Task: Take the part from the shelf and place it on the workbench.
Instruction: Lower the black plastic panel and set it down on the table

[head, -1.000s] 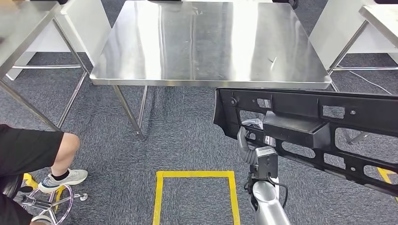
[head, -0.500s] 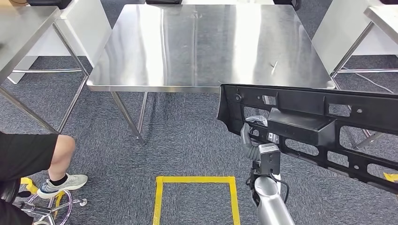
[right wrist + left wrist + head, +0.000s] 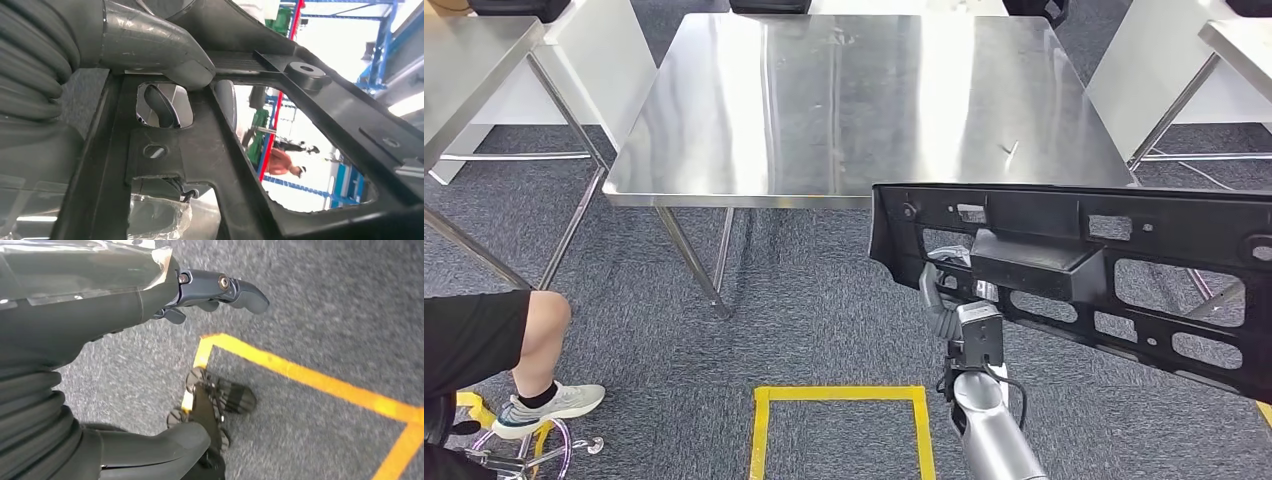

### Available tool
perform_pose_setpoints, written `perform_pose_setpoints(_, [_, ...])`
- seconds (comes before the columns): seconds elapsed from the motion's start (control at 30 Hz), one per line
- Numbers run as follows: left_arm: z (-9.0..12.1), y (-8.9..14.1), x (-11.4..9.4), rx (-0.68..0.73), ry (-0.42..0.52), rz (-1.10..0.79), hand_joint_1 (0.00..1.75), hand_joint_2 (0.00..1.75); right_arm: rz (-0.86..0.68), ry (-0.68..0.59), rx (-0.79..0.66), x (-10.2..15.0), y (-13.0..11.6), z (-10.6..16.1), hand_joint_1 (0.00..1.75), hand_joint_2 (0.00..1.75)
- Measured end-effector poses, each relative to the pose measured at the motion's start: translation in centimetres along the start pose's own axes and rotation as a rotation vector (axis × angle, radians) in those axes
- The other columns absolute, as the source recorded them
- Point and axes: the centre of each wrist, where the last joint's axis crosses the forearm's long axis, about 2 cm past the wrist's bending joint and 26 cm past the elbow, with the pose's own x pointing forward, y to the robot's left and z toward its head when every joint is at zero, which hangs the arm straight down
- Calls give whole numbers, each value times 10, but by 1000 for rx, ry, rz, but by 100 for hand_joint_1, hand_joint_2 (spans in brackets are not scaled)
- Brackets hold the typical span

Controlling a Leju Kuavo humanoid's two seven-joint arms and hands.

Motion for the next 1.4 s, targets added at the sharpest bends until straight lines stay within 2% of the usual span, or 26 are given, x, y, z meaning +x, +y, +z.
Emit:
perform_pose_setpoints(0.6, [2, 4, -6, 3, -6, 7, 0, 175, -5, 9, 16, 2, 3, -7, 175, 175])
perform_pose_setpoints(1.0, [2, 9, -10, 6, 1, 5, 0, 175, 9, 34, 15, 13, 2, 3, 175, 175])
perform_pose_setpoints(1.4, [2, 5, -6, -8, -7, -35, 0, 175, 25, 32, -8, 23, -8, 16, 175, 175])
